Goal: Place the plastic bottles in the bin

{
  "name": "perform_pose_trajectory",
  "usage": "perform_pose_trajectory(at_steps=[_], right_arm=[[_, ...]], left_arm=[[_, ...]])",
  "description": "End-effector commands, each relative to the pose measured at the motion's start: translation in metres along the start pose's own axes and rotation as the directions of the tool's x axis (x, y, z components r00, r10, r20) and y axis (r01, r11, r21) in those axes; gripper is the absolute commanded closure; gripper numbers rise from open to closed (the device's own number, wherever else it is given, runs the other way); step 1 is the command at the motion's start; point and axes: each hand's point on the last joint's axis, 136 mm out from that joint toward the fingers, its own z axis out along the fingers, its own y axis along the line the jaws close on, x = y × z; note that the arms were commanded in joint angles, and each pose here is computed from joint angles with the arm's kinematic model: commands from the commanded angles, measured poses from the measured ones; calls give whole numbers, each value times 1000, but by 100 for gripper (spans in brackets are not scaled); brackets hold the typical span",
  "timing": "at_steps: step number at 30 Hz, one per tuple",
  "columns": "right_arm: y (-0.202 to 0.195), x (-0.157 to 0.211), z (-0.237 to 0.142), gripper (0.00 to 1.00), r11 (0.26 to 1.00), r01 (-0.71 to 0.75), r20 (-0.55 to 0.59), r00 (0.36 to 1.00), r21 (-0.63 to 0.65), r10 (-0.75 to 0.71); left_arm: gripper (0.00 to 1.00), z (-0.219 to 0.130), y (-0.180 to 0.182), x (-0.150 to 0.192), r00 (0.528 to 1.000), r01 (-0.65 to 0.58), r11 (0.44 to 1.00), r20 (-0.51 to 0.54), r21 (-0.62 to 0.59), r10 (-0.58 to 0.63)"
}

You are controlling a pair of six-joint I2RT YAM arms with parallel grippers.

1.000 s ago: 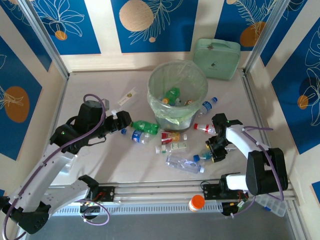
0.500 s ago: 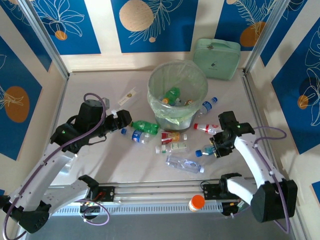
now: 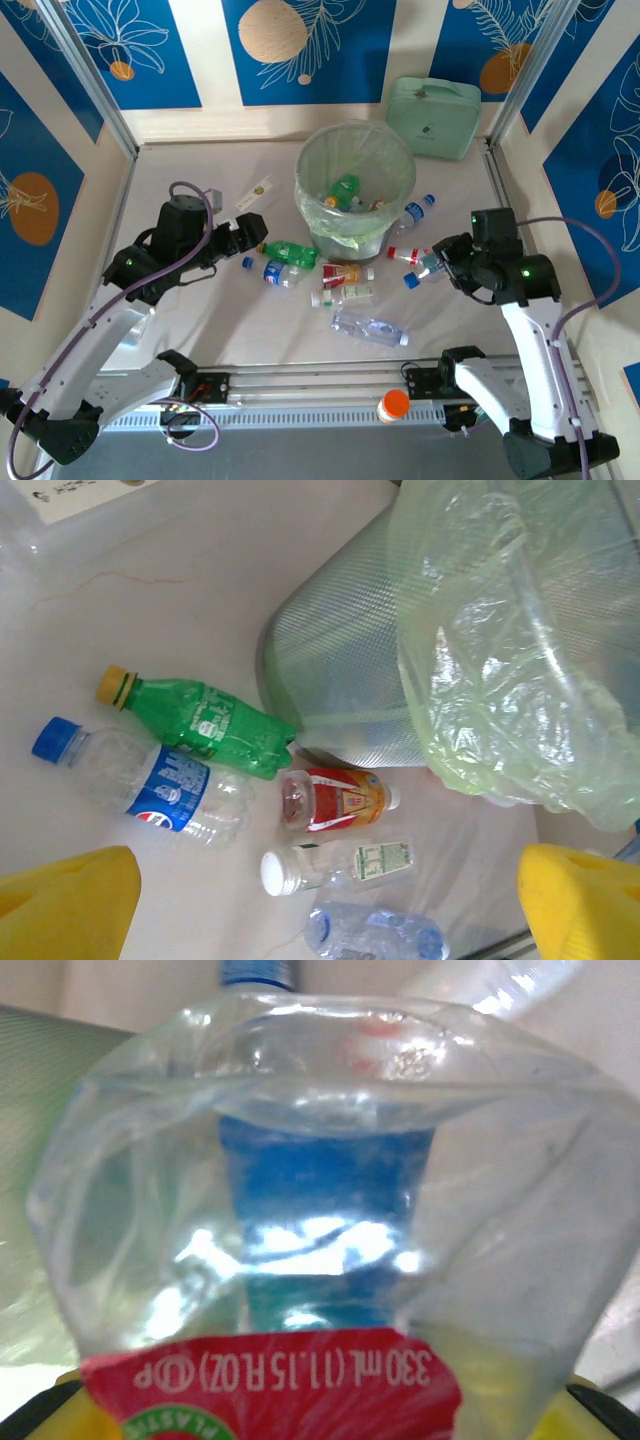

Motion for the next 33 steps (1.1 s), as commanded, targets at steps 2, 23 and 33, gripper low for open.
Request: perform_pose_trajectory(at_steps=[2,23,33], right_arm=[[37,-2,-32,60,971,184,30,983,-154,-181],[223,-40,-119,61,675,515,329,857,-528,-397],[280,-51,-70,62,637,649,356,761,-416,-543]], left_arm=[[4,-9,-30,-16,999,-25,994,39,109,21],[5,-28,-81,-39,985,-139,939,143,315,98],[4,-21,-64,-38,984,-136,962,145,237,103]])
